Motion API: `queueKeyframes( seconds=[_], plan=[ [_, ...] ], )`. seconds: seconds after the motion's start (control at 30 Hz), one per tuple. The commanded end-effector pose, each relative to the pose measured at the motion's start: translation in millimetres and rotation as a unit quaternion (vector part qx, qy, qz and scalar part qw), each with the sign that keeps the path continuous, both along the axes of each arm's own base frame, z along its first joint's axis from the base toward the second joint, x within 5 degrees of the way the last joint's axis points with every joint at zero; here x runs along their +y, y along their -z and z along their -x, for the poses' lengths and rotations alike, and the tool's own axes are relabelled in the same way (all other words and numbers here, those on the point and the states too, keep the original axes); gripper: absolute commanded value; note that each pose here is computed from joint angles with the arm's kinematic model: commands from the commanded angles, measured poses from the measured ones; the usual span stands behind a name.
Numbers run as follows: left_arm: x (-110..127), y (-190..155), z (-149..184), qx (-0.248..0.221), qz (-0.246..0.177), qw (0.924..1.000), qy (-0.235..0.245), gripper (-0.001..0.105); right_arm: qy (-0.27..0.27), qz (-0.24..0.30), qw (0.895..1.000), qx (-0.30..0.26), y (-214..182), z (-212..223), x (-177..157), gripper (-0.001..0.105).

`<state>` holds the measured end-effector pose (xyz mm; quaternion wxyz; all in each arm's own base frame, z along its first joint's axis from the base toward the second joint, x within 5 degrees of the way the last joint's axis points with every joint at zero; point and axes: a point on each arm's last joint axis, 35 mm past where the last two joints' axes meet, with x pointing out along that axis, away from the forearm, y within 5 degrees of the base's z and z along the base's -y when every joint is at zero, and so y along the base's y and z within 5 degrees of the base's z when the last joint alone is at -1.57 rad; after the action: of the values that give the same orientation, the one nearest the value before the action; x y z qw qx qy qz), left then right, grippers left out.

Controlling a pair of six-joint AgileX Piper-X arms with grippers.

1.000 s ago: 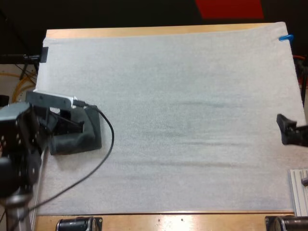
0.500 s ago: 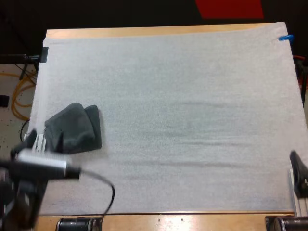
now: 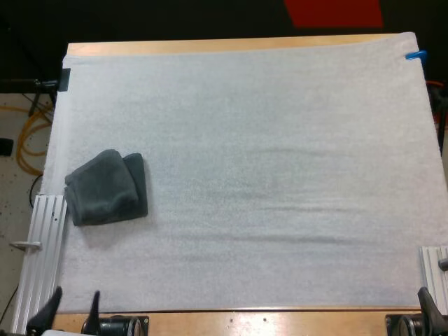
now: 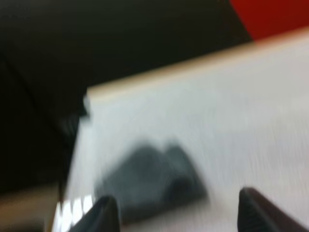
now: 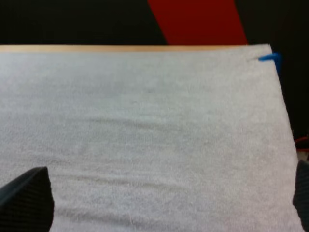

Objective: Pick towel from pile fold and stack

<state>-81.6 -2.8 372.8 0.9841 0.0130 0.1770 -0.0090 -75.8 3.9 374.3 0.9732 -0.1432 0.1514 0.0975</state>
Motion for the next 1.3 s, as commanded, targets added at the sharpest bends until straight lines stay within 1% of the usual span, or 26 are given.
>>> queueKeyframes(
  seconds=[0.0,0.03,0.13,0.27,0.37,0.43,0.57,0.63,0.73,1.0,1.17,1.27],
  plan=[
    [0.6,7.5,-1.3,0.055,0.005,0.9984,-0.008,0.051,0.0,-0.001,1.0,0.011,-0.9,-4.0,0.6,0.1],
    [0.1,7.2,-0.3,0.055,0.017,0.9982,-0.016,0.051,0.0,-0.002,1.0,0.01,-0.9,-4.3,0.7,0.1],
    [-1.7,4.8,-0.1,0.046,0.028,0.9982,-0.028,0.051,-0.001,-0.003,1.0,0.006,-1.3,-5.5,0.7,0.1],
    [-3.6,7.1,-5.8,0.045,0.026,0.998,-0.036,0.051,-0.002,-0.003,1.0,-0.006,-1.5,-11.7,0.8,0.1],
    [-2.6,10.0,-19.3,0.032,0.026,0.9985,-0.036,0.051,-0.002,-0.003,0.999,-0.032,-2.1,-23.3,0.9,0.1],
    [-1.8,11.6,-32.3,0.011,0.026,0.999,-0.034,0.051,-0.002,-0.002,0.999,-0.053,0.0,-36.6,1.0,0.1],
    [-0.2,17.4,-55.6,-0.022,0.025,0.9989,-0.033,0.051,-0.002,-0.001,0.997,-0.072,8.0,-56.3,1.1,0.1],
    [0.8,25.2,-70.0,-0.031,0.024,0.9987,-0.032,0.051,-0.002,-0.001,0.998,-0.066,17.2,-66.9,1.2,0.1],
    [1.6,36.8,-82.3,-0.025,0.025,0.9988,-0.032,0.051,-0.002,-0.001,0.999,-0.044,31.7,-78.0,1.2,0.1],
    [2.9,78.1,-104.7,0.042,0.028,0.9982,-0.031,0.051,-0.002,-0.001,1.0,0.008,62.3,-95.3,1.3,0.1],
    [3.5,83.3,-112.8,0.027,0.028,0.9988,-0.031,0.051,-0.002,-0.001,0.999,0.039,80.1,-103.1,1.4,0.1],
    [3.5,83.5,-112.9,0.027,0.028,0.9988,-0.031,0.051,-0.001,-0.003,0.999,0.039,83.0,-105.5,1.4,0.1]
  ],
)
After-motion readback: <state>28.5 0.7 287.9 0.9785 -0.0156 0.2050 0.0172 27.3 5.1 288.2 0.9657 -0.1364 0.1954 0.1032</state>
